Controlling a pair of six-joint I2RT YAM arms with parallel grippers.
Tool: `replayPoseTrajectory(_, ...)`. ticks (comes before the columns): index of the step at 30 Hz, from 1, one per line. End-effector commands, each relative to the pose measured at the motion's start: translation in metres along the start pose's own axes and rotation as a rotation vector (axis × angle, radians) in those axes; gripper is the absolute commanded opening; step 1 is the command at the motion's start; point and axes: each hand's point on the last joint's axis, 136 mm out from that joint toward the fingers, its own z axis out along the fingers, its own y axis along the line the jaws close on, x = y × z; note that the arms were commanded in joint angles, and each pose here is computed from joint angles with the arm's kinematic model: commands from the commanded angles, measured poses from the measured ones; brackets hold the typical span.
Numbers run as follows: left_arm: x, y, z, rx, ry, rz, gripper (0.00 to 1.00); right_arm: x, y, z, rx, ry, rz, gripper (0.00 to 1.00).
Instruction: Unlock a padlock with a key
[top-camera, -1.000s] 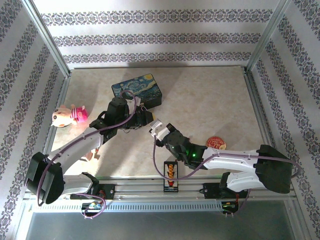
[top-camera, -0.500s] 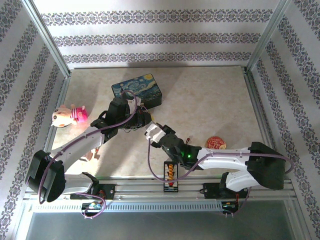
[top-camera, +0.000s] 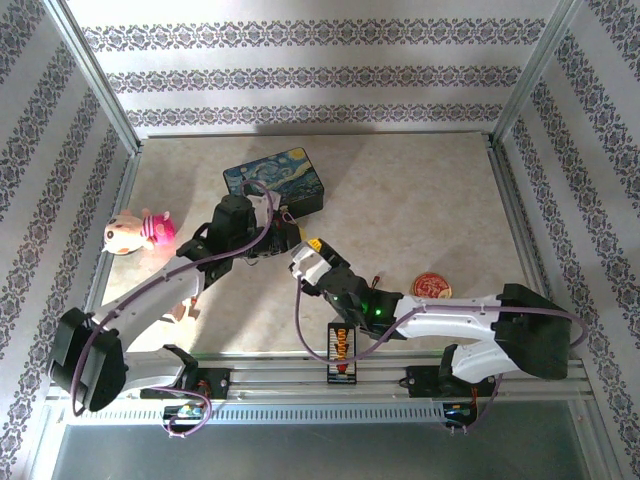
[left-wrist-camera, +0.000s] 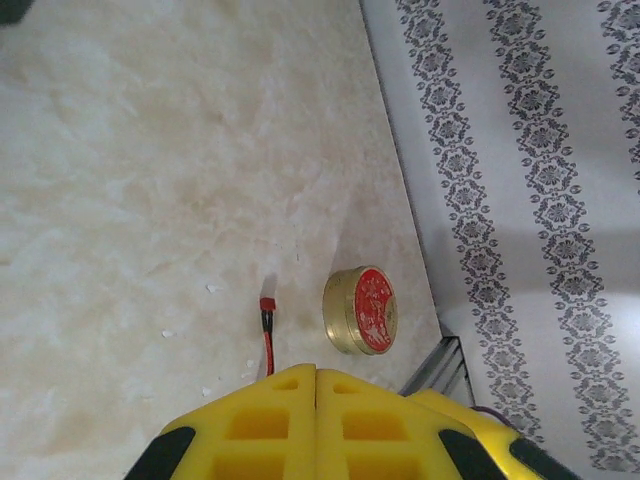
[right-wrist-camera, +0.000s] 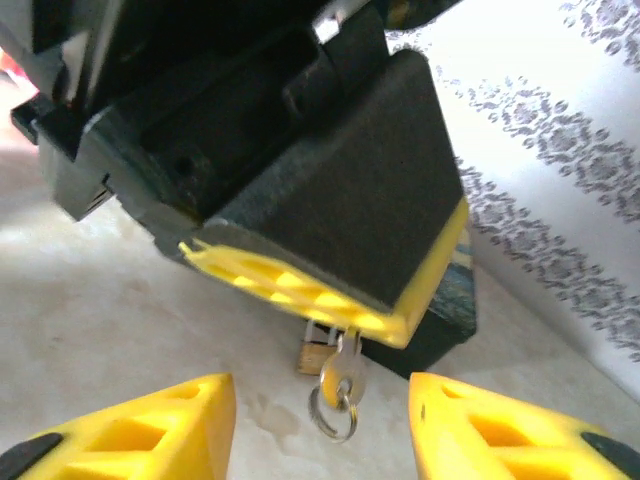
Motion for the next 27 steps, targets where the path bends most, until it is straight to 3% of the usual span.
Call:
replayPoseTrajectory(1,-0.012,-0.009,-0.018,-0.016,-0.058,0.188,0.00,-0.016,-0.006,-0.013,-0.102,-0.057,0.197,0.57)
replayPoseTrajectory(7,-0.009,-0.036,-0.037,0.068,-0.077,0.397,0.00,-0.030,-0.025,-0.038,-0.318,-0.125,0.525,0.78)
replayPoseTrajectory(13,0.002,-0.071,-0.047,0.257,-0.063,0.535,0.00,-0.054,-0.040,-0.057,-0.630,-0.185,0.830,0.79)
replayPoseTrajectory(20,0.005,-0.088,-0.050,0.374,-0.077,0.548,0.00,-0.073,-0.030,-0.067,-0.805,-0.223,0.843,0.73)
replayPoseTrajectory(27,0.004,-0.093,-0.051,0.420,-0.097,0.527,0.00,-0.077,-0.028,-0.062,-0.831,-0.246,0.842,0.68)
